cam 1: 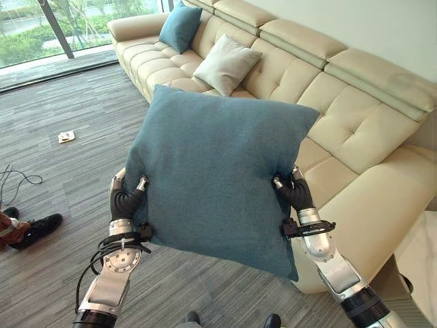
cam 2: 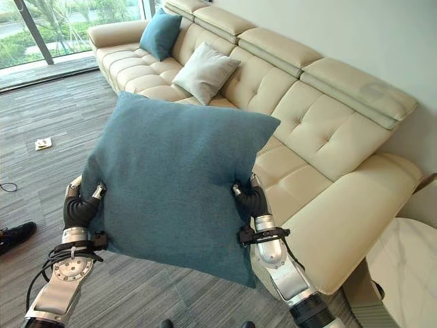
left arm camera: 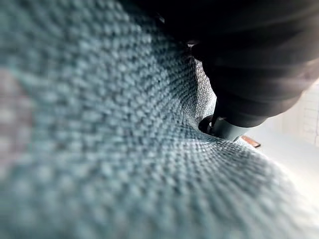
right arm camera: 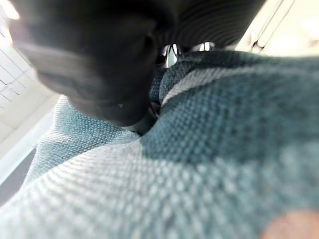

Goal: Pick up all the scattered cushions and arrange them neatly on the sofa.

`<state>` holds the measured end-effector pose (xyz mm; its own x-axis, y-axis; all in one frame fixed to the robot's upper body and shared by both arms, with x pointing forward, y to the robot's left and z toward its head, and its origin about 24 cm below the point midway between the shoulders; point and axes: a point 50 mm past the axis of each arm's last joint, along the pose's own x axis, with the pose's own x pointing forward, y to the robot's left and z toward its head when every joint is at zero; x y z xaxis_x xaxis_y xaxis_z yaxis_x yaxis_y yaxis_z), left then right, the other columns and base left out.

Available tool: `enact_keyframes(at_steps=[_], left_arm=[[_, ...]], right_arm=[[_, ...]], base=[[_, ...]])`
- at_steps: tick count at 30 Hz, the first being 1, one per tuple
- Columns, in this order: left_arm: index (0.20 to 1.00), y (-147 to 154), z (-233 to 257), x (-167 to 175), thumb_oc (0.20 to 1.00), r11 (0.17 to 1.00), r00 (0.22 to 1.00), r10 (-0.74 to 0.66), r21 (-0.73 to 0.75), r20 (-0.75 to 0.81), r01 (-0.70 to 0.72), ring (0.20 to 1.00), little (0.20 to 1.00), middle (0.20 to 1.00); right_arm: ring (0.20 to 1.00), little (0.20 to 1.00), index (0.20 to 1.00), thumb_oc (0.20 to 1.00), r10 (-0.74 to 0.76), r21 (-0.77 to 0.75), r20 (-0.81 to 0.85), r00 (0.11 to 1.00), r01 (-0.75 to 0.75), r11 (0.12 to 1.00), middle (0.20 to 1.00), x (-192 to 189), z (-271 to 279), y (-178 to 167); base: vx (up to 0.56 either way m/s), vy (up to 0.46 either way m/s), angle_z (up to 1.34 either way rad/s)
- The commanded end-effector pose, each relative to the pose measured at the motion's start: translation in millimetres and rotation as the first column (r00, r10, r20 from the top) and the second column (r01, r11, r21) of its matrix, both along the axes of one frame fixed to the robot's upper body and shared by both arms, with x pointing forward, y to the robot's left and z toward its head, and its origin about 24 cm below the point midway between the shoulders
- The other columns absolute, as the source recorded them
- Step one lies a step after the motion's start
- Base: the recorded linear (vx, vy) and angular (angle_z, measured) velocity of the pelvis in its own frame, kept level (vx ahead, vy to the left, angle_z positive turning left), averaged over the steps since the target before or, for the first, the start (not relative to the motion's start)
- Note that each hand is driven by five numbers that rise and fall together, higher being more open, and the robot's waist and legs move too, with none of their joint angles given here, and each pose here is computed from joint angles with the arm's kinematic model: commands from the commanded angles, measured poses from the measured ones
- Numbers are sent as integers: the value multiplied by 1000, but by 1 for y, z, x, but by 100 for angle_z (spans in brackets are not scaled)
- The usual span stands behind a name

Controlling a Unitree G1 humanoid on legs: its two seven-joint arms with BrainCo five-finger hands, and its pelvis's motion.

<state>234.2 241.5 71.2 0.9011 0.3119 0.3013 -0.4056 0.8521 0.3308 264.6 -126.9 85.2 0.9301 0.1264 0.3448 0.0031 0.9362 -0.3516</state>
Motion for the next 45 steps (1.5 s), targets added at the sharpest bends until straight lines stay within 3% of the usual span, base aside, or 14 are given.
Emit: enact_keyframes(at_steps=[1,16,23,37,45], left_arm=[[200,-17,57,14,200,989,951,-143,73,275,128,200,200,200],[200,-44,61,29,200,982,930,-184,24,319,186,200,200,200],[200,-41,50,23,200,984,944,-169,-9,285,179,200,200,200],[200,-35,37,19,200,985,961,-146,-52,233,163,200,200,200],[200,-26,31,11,200,992,973,-102,-58,208,116,200,200,200]], right_arm=[[200,200,200,200,104,74,263,959,-127,989,200,7,56,24],[200,200,200,200,33,121,251,967,-65,991,200,5,54,2],[200,200,200,200,38,85,237,971,-60,995,200,2,51,-10],[200,200,200,200,0,75,223,975,-17,997,200,0,47,-21],[200,200,200,200,-11,54,191,981,0,999,200,-1,40,-22]], base=[[22,264,-4],[218,34,48],[436,-184,14],[209,-41,-23],[234,72,-118]])
